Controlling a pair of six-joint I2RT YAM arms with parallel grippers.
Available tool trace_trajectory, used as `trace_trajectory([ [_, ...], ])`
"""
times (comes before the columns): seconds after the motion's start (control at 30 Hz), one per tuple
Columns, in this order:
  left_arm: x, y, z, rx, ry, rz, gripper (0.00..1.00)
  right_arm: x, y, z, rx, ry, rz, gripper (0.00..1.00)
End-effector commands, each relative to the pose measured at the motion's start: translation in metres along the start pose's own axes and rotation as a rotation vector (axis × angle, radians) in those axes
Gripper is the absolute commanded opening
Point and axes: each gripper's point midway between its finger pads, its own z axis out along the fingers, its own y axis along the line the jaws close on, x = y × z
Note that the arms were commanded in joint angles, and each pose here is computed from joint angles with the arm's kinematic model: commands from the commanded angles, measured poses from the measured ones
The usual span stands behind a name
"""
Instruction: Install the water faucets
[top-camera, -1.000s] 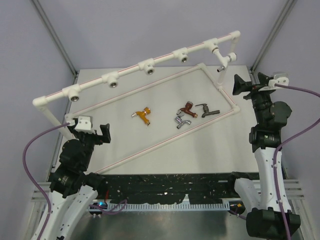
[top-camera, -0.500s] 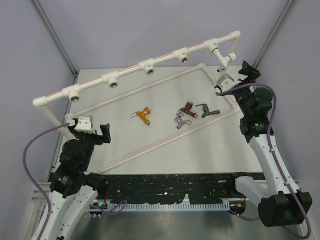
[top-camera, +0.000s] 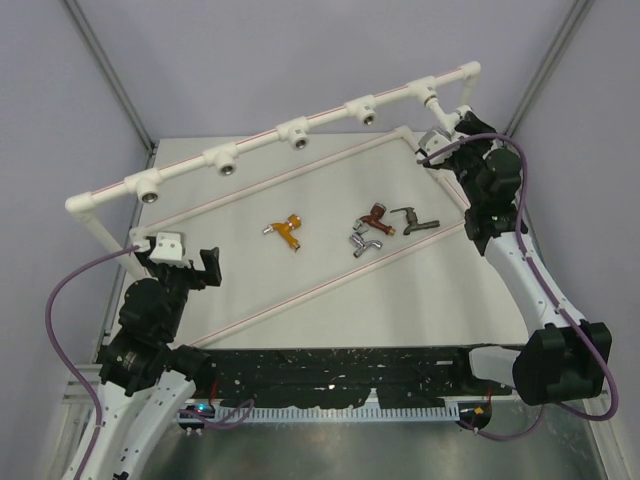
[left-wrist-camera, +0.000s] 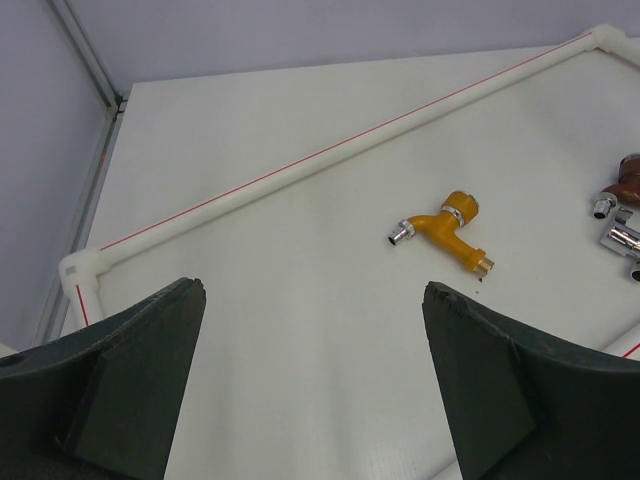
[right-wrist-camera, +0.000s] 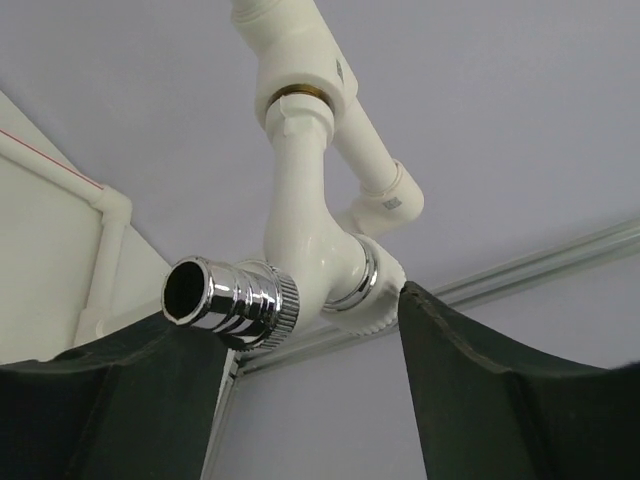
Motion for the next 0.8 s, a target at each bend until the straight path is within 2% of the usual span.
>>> trace_trajectory([
  [0.0, -0.011, 0.001, 0.002, -0.006, -0.044, -0.006, 0.94, -0.028, -0.031, 0.008, 0.087, -0.094, 0.146, 0.63],
  [0.03, -0.011, 0.001, 0.002, -0.006, -0.043, -0.006, 0.94, -0.029, -0.027, 0.009, 0.079, -0.104, 0.223, 0.52],
  [0.07, -0.011, 0.001, 0.002, -0.007, -0.046, -0.006, 0.94, -0.030, -0.026, 0.009, 0.077, -0.113, 0.257, 0.47],
  [0.13, -0.012, 0.001, 0.002, -0.007, -0.047, -0.007, 0.94, -0.033, -0.018, 0.008, 0.072, -0.128, 0.438, 0.30],
  [0.17, -0.011, 0.001, 0.002, -0.007, -0.047, -0.007, 0.94, -0.035, -0.017, 0.007, 0.078, -0.134, 0.486, 0.28],
  [0.23, -0.011, 0.000, 0.002, -0.005, -0.046, -0.006, 0.94, -0.037, -0.018, 0.004, 0.116, -0.149, 0.691, 0.22],
  [0.3, -0.012, 0.000, 0.002, -0.003, -0.047, -0.008, 0.94, -0.040, -0.020, -0.001, 0.163, -0.179, 0.922, 0.13],
  [0.33, -0.011, 0.000, 0.002, -0.003, -0.046, -0.006, 0.94, -0.045, -0.022, -0.005, 0.191, -0.214, 1.106, 0.09],
  [0.37, -0.011, 0.000, 0.002, -0.003, -0.046, -0.006, 0.94, -0.042, -0.026, -0.006, 0.230, -0.216, 1.188, 0.07],
  [0.4, -0.012, 0.000, 0.002, -0.002, -0.049, -0.007, 0.94, -0.042, -0.027, -0.008, 0.240, -0.230, 1.363, 0.05],
  [0.43, -0.012, 0.000, 0.001, -0.003, -0.050, -0.008, 0.94, -0.041, -0.029, -0.009, 0.256, -0.238, 1.443, 0.05],
  [0.47, -0.012, 0.000, 0.002, -0.002, -0.049, -0.007, 0.94, -0.040, -0.029, -0.009, 0.258, -0.256, 1.611, 0.05],
  [0.5, -0.012, 0.000, 0.001, -0.002, -0.050, -0.008, 0.94, -0.041, -0.033, -0.010, 0.264, -0.279, 1.684, 0.05],
  [0.53, -0.012, 0.000, 0.001, -0.002, -0.050, -0.008, 0.94, -0.035, -0.031, -0.008, 0.267, -0.294, 1.860, 0.05],
  [0.67, -0.012, 0.000, 0.001, -0.002, -0.053, -0.009, 0.94, -0.039, -0.034, -0.005, 0.217, -0.439, 2.333, 0.05],
  [0.73, -0.013, 0.000, 0.001, 0.000, -0.056, -0.011, 0.94, -0.042, -0.038, -0.002, 0.171, -0.506, 2.473, 0.05],
  [0.77, -0.013, 0.000, 0.001, 0.000, -0.056, -0.011, 0.95, -0.048, -0.042, -0.003, 0.137, -0.548, 2.495, 0.05],
])
